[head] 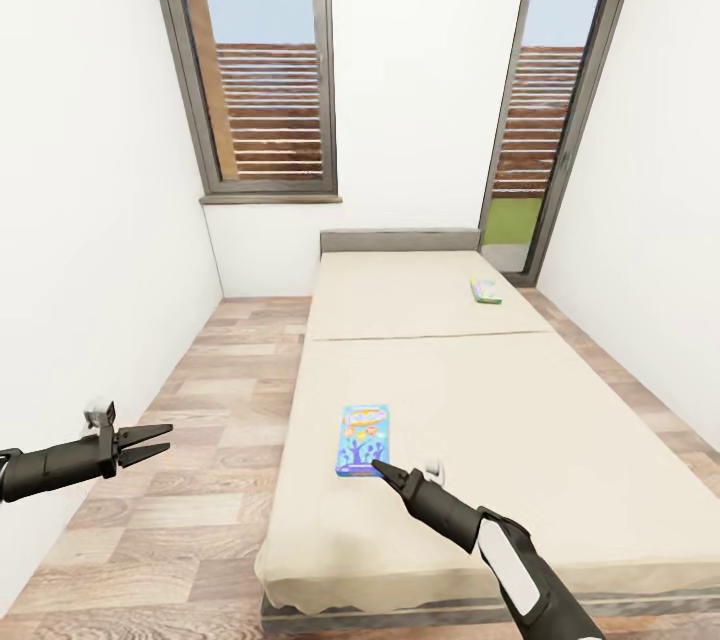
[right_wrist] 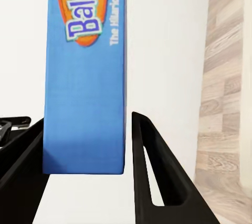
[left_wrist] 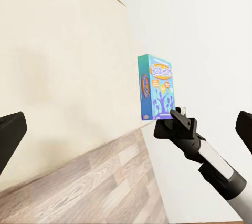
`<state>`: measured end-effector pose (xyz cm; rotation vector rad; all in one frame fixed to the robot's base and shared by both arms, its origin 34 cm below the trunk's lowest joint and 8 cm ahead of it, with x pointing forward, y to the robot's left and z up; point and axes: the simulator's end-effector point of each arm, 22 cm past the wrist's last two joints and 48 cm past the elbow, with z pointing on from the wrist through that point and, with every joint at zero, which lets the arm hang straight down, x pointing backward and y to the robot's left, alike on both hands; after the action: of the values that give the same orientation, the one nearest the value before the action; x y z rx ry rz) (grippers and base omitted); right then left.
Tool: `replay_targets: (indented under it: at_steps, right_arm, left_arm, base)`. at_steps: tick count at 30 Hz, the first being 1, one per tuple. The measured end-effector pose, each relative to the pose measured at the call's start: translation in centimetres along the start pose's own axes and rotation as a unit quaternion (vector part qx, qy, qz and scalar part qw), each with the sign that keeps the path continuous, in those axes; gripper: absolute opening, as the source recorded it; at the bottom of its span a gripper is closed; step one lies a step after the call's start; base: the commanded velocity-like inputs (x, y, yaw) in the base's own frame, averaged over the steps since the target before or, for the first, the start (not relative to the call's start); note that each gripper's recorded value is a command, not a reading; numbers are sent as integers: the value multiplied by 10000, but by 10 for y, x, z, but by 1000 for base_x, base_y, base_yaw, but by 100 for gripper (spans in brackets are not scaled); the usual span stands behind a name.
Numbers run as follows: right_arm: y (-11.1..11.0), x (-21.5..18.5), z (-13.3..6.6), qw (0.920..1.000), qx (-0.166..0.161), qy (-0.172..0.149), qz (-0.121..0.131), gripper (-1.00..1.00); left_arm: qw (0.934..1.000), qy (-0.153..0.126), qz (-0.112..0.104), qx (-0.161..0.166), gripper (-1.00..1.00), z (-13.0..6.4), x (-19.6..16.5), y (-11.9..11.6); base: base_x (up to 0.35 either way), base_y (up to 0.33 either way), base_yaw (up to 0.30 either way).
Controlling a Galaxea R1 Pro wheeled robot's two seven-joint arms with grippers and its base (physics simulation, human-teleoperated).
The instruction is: Put all the toys in the child's room - the three board games (two on the bed and one on the table), the two jigsaw puzzles on the table, and the tennis ball on the table - inside the toy box on the table in the child's room.
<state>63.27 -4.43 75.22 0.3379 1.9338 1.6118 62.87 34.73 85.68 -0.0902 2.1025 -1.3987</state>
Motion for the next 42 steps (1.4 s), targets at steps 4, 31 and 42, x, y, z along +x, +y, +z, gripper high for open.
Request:
replay_targets:
  at_steps: [4, 31, 42]
  right_arm:
    - [3, -16, -8, 9999, 124, -31, -106, -100]
    - [30, -24, -22, 9983, 310, 112, -486, -100]
    - [52, -32, -26, 9981, 277, 93, -538, -100]
  left_arm:
    - [9999, 138, 77, 14, 100, 8, 9, -6]
    - [9999, -14, 34, 157, 100, 0, -18, -49]
    - [9998, -38, 79, 179, 100, -6, -28, -69]
  base:
    - [0, 0, 0]
    - [0, 0, -18]
    - [0, 0, -193]
